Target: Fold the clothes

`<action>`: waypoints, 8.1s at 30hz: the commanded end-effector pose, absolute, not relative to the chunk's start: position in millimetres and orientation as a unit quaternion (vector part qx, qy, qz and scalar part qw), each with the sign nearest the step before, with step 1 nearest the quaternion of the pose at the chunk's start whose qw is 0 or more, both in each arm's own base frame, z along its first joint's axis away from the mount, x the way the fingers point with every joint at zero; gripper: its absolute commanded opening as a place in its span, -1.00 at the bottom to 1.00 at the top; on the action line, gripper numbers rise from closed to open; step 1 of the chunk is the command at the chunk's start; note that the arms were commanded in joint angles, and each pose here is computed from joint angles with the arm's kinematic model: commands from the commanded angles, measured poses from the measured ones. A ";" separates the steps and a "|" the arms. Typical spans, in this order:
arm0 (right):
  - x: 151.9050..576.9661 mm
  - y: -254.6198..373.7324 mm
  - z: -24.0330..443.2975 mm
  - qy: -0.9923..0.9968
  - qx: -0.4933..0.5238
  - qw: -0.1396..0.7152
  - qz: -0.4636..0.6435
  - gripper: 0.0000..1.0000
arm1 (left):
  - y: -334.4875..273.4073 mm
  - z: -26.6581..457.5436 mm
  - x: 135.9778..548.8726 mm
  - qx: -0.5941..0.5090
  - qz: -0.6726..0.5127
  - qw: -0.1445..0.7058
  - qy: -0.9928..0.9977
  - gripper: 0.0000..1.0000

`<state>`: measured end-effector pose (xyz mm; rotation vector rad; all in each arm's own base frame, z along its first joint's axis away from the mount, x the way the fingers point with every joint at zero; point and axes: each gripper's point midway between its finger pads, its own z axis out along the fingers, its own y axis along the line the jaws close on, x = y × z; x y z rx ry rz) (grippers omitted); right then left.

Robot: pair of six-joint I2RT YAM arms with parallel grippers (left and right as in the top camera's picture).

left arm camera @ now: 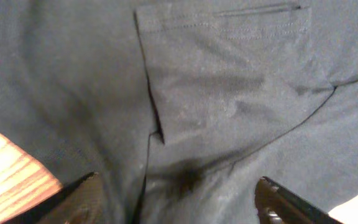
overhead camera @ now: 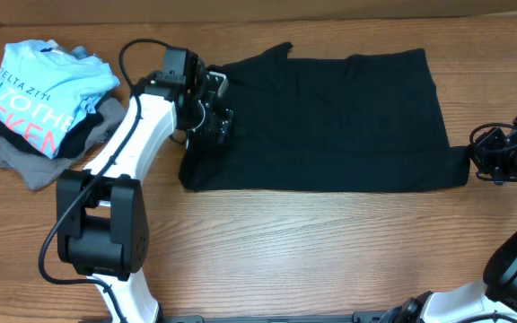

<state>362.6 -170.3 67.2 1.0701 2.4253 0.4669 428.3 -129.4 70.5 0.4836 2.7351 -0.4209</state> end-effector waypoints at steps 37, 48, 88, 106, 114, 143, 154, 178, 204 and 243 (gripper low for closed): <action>369.9 -167.7 82.3 0.879 0.374 0.240 0.172 -0.92 | -154.7 27.1 442.6 0.145 -0.221 0.206 0.942 -0.92; 376.0 -163.4 87.4 0.876 0.364 0.251 0.192 -0.92 | -127.2 111.7 473.9 0.129 -0.212 0.265 0.932 -0.92; 427.2 -162.1 83.7 0.875 0.326 0.320 0.159 -0.86 | -117.1 103.5 467.3 0.116 -0.186 0.243 0.945 -0.92; 418.1 -162.0 94.6 0.859 0.341 0.316 0.215 0.94 | -112.3 96.0 452.5 0.107 -0.188 0.208 0.954 0.37; 400.8 -141.7 116.2 0.860 0.339 0.295 0.243 0.86 | -93.0 74.7 407.4 0.084 -0.144 0.106 0.980 0.14; 320.7 -118.5 23.5 0.872 0.442 0.080 0.193 0.43 | -32.0 51.2 314.8 -0.029 -0.125 -0.089 0.988 0.11; 321.9 -119.4 23.6 0.872 0.442 0.083 0.192 0.43 | -53.1 7.2 312.8 -0.017 -0.168 -0.055 0.984 -0.14; 317.4 -109.1 10.3 0.877 0.432 0.080 0.193 0.18 | -33.7 -14.7 311.4 -0.098 -0.152 -0.043 0.983 -0.87; 276.9 -89.2 40.7 0.865 0.465 0.018 0.187 -0.92 | 2.8 21.1 289.6 -0.161 -0.149 -0.053 0.974 -0.92; 297.0 -71.6 109.5 0.887 0.371 0.109 0.253 0.06 | -10.9 134.5 303.7 -0.061 -0.247 0.042 0.966 0.53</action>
